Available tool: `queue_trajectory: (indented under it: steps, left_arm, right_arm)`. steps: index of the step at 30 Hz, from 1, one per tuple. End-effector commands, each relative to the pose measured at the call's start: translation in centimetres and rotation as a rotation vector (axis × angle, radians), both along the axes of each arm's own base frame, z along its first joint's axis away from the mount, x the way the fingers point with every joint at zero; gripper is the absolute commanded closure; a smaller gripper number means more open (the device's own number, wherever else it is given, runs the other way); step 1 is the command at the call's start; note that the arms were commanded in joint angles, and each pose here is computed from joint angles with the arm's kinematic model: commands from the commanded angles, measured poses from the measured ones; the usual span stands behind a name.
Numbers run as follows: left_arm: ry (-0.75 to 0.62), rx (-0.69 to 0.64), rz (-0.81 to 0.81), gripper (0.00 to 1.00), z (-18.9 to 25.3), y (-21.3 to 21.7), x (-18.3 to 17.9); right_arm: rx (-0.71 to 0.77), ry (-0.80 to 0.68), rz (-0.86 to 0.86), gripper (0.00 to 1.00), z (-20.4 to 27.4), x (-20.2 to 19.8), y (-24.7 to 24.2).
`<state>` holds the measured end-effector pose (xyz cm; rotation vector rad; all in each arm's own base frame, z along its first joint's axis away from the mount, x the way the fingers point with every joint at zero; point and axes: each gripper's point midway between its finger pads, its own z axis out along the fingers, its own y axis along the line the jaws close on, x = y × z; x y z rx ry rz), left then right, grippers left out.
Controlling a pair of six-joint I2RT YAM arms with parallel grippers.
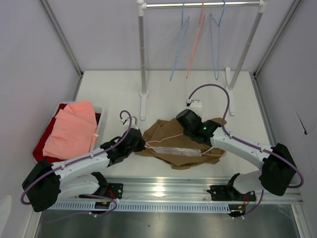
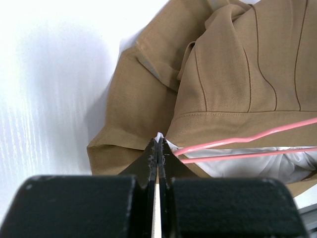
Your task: Place the skirt on the hanger
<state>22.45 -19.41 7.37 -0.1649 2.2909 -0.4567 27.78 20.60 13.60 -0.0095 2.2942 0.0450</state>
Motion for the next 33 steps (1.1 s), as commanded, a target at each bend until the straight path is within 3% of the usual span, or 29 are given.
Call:
queue_trajectory:
  steps: [1,17,33]
  left_arm:
    - [-0.066,-0.033,-0.024,1.0,2.4,-1.3,1.4]
    - [-0.102,-0.015,-0.122,1.0,5.4,-4.4,1.4]
    - [-0.094,0.011,-0.08,1.0,5.8,-3.4,0.7]
  right_arm:
    - [-0.007,-0.03,-0.015,1.0,0.7,0.5,0.0]
    - [0.059,-0.073,-0.016,1.0,2.4,1.3,1.4]
    - [0.116,-0.184,-0.081,1.0,6.0,1.9,0.1]
